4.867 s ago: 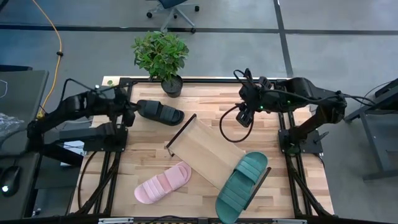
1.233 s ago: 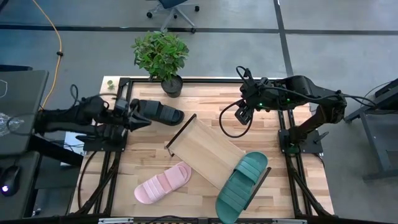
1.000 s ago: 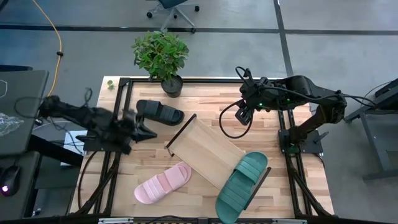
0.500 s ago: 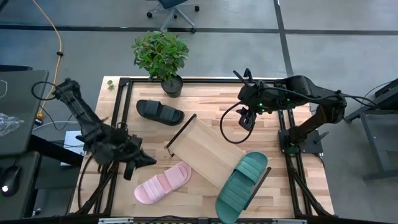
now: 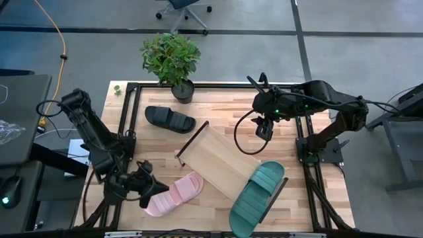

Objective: Pick and place slides into the shelf
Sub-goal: Put the pink pair of slides on the shelf

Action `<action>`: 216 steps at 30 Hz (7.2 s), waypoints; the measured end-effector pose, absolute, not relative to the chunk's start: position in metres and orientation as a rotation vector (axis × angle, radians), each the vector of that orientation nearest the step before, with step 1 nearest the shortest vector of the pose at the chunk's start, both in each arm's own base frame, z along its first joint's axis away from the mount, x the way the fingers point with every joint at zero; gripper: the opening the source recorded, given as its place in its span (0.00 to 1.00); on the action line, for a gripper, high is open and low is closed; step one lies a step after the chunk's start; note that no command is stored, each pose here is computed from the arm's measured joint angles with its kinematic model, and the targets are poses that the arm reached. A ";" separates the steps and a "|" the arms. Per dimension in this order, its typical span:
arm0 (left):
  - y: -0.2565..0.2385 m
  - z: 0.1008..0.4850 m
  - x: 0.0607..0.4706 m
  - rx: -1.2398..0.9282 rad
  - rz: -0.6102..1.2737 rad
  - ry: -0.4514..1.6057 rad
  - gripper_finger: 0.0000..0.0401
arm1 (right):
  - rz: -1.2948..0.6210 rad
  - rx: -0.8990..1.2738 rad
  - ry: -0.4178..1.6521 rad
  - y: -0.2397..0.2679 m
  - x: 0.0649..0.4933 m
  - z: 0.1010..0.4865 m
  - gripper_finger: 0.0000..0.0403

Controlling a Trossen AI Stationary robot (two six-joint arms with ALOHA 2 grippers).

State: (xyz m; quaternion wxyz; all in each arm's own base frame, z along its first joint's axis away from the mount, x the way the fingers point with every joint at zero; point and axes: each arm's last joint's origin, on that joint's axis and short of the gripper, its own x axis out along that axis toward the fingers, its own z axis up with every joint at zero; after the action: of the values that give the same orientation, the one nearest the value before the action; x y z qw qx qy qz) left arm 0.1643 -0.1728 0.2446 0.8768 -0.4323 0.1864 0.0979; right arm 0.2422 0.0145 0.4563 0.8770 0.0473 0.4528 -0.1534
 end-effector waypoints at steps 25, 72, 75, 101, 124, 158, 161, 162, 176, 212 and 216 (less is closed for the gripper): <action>-0.179 0.296 0.157 -0.912 0.234 0.884 0.02 | -0.307 0.080 0.947 0.015 0.242 0.456 0.42; -0.219 0.244 0.183 -1.132 0.435 1.089 0.40 | -0.160 0.045 0.908 0.018 0.248 0.460 0.42; -0.221 0.239 0.183 -1.122 0.451 1.120 0.44 | -0.160 0.045 0.908 0.018 0.248 0.460 0.42; -0.228 0.200 0.203 -1.027 0.579 1.085 0.43 | -0.147 0.074 0.910 0.019 0.248 0.460 0.42; -0.217 0.201 0.210 -0.957 0.646 0.884 0.43 | -0.146 0.076 0.910 0.019 0.248 0.460 0.42; -0.205 0.174 0.214 -0.991 0.633 0.547 0.43 | -0.151 0.080 0.918 0.018 0.247 0.459 0.42; -0.205 0.174 0.214 -0.989 0.633 0.547 0.43 | -0.149 0.076 0.918 0.018 0.247 0.459 0.42; -0.205 0.174 0.214 -0.989 0.633 0.547 0.43 | -0.150 0.075 0.918 0.018 0.247 0.459 0.42; -0.206 0.174 0.214 -0.982 0.617 0.553 0.08 | -0.158 0.068 0.918 0.018 0.247 0.459 0.42; -0.218 0.187 0.210 -0.990 0.475 0.578 0.00 | -0.165 0.079 0.917 0.018 0.247 0.459 0.42; -0.216 0.194 0.209 -0.986 0.459 0.562 0.00 | -0.167 0.086 0.916 0.018 0.247 0.459 0.42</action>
State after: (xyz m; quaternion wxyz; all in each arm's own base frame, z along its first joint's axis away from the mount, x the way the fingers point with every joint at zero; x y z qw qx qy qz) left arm 0.2088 -0.2159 0.1940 0.8185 -0.4627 0.2638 0.2156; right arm 0.2473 0.0179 0.4591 0.8927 0.0413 0.4415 -0.0806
